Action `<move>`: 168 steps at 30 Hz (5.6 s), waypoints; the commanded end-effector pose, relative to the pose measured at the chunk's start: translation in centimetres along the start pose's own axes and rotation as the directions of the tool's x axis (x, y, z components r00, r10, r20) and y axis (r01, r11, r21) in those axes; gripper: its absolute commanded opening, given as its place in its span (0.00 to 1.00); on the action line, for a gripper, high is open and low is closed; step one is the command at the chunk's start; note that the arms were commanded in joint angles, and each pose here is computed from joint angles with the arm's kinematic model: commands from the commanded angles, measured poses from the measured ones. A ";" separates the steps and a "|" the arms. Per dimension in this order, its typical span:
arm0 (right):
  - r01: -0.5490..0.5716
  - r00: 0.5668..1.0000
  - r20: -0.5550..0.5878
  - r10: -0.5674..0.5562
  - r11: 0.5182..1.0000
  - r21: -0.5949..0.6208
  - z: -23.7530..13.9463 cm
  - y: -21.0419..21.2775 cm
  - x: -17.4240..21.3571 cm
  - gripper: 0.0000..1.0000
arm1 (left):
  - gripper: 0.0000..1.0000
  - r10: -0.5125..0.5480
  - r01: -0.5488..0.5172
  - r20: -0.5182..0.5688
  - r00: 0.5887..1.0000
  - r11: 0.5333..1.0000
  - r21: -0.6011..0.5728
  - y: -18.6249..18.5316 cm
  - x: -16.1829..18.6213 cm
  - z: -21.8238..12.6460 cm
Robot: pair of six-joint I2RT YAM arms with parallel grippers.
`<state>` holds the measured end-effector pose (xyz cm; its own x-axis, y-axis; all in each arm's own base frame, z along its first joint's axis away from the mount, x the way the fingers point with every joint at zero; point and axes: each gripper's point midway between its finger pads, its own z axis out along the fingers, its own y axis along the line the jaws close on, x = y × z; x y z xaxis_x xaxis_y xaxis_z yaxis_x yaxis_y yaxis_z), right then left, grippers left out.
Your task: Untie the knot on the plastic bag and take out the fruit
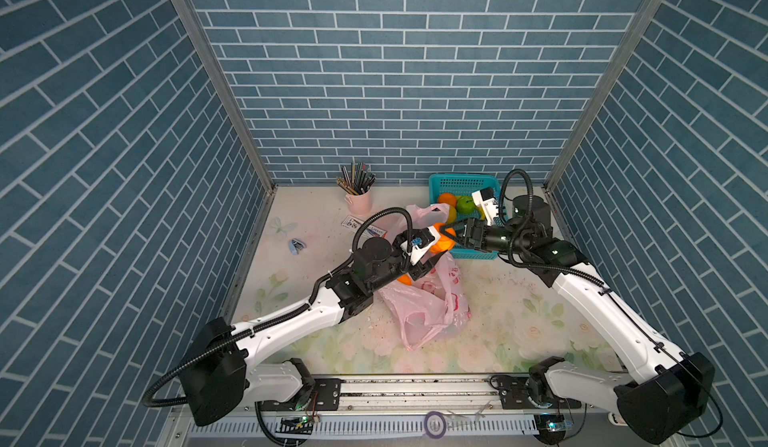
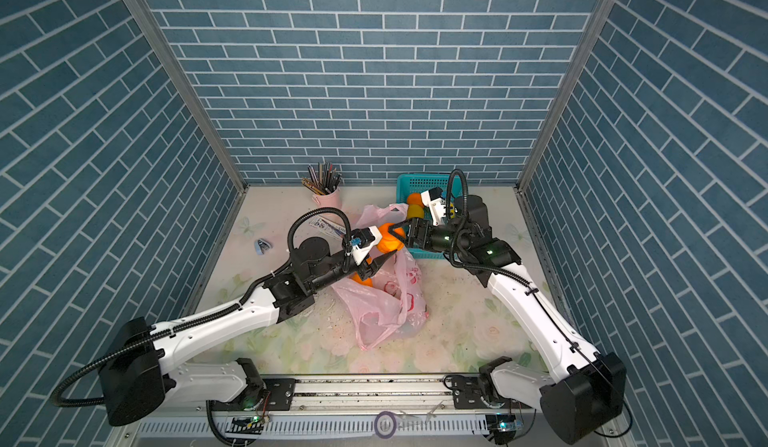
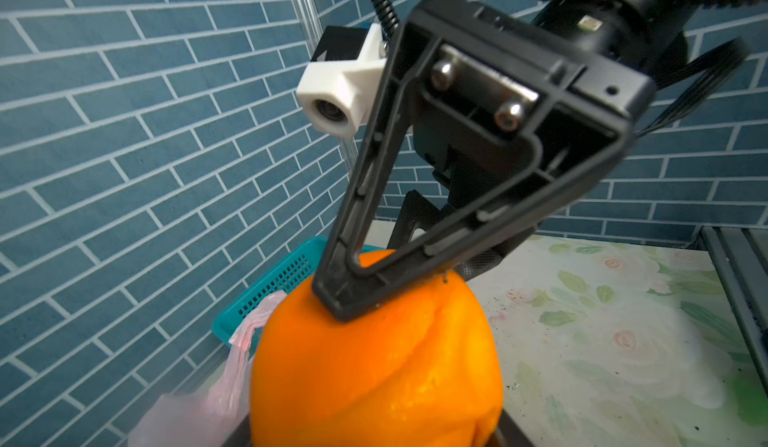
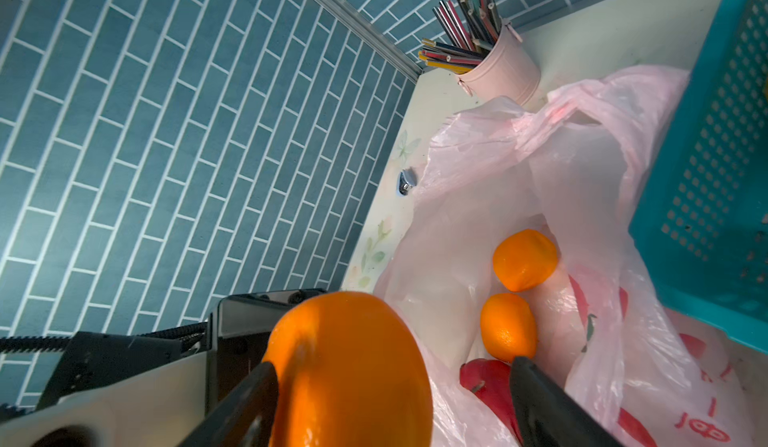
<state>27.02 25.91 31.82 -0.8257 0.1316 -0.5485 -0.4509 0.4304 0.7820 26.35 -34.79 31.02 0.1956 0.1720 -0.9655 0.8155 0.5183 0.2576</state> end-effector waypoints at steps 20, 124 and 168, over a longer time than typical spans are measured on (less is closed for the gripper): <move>-0.062 0.995 0.065 0.081 0.966 -0.252 -1.1 3.5 -1.3 0.44 | 0.87 0.072 -0.062 0.107 0.992 0.994 -0.090 1.3 -3.8 0.5; 0.000 0.969 -0.227 0.095 0.923 0.384 2.9 -9.2 16.2 0.80 | 0.30 -0.679 0.621 -0.663 0.315 0.676 -0.397 -10.7 20.9 -11.0; 0.064 0.997 0.002 -0.071 0.907 0.415 1.3 -5.1 9.5 0.82 | 0.62 -0.592 0.195 -0.656 0.469 0.794 -0.576 5.6 22.0 -1.2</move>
<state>21.58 26.82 20.98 -0.8152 0.0799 -0.5736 -0.3260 0.7554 0.5685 34.14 -27.53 11.68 -0.7422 0.2830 -0.6074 0.3604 0.9328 -0.0058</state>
